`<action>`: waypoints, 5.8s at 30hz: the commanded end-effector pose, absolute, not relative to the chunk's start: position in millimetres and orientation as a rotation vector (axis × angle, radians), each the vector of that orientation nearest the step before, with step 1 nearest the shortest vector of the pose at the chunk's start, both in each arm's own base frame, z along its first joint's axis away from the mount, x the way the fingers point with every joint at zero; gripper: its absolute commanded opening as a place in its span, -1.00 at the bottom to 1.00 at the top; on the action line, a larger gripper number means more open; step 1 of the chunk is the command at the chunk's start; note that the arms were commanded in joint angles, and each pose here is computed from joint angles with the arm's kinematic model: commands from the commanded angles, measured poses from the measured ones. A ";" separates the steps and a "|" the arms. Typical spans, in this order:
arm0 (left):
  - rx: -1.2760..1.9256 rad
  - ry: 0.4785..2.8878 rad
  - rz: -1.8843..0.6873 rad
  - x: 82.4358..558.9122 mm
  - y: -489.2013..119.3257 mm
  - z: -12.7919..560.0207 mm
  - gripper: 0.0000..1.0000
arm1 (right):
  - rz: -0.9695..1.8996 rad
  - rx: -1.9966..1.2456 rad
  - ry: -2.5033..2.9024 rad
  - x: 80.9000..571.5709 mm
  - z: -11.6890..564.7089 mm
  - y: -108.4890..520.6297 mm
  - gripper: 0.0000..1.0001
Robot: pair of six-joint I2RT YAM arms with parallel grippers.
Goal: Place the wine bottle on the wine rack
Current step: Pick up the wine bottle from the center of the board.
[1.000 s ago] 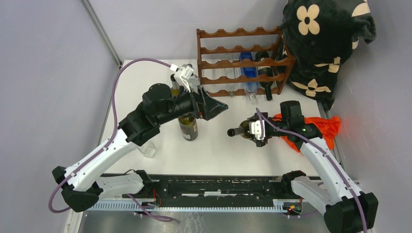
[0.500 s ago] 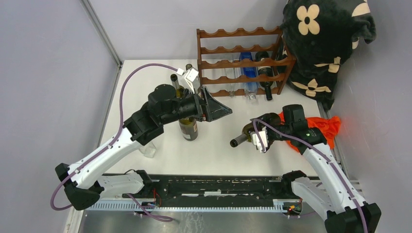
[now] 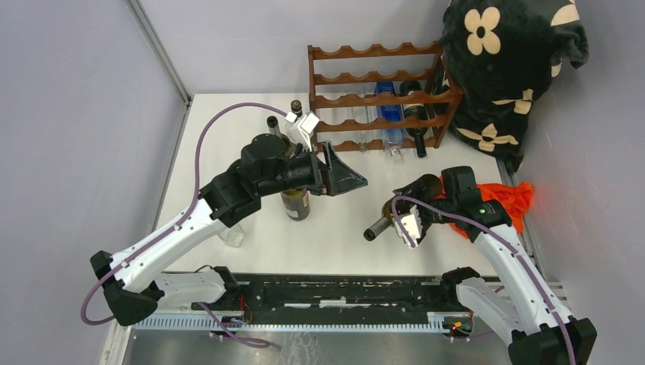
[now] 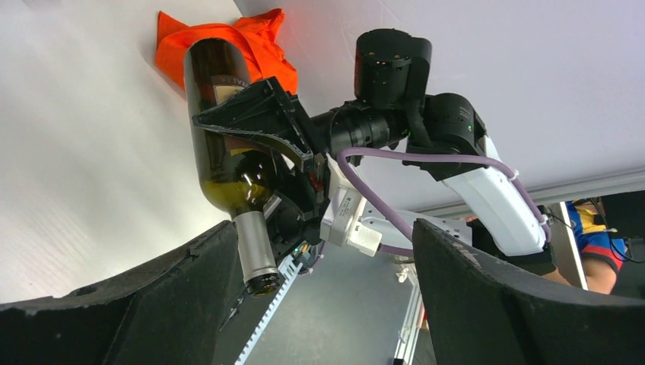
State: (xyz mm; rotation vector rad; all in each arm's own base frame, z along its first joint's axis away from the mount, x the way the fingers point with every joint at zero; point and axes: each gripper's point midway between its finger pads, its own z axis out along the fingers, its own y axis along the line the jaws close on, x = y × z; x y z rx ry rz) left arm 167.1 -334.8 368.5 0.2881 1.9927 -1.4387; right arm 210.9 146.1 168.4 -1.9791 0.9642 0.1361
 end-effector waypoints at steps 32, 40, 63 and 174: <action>0.383 1.936 -1.397 166.4 -377.8 367.7 0.79 | -0.330 -2.035 0.570 240.5 248.0 140.8 -1.00; 0.375 1.953 -1.383 158.5 -366.7 356.8 0.78 | -0.353 -2.021 0.510 241.4 258.1 145.3 -1.00; 0.263 1.930 -1.475 149.9 -359.4 378.1 0.98 | -0.410 -2.084 0.303 252.3 289.5 160.5 -1.00; 0.821 1.986 -1.017 129.1 -309.3 217.9 -0.96 | 0.796 -1.246 0.969 230.5 362.0 256.6 0.96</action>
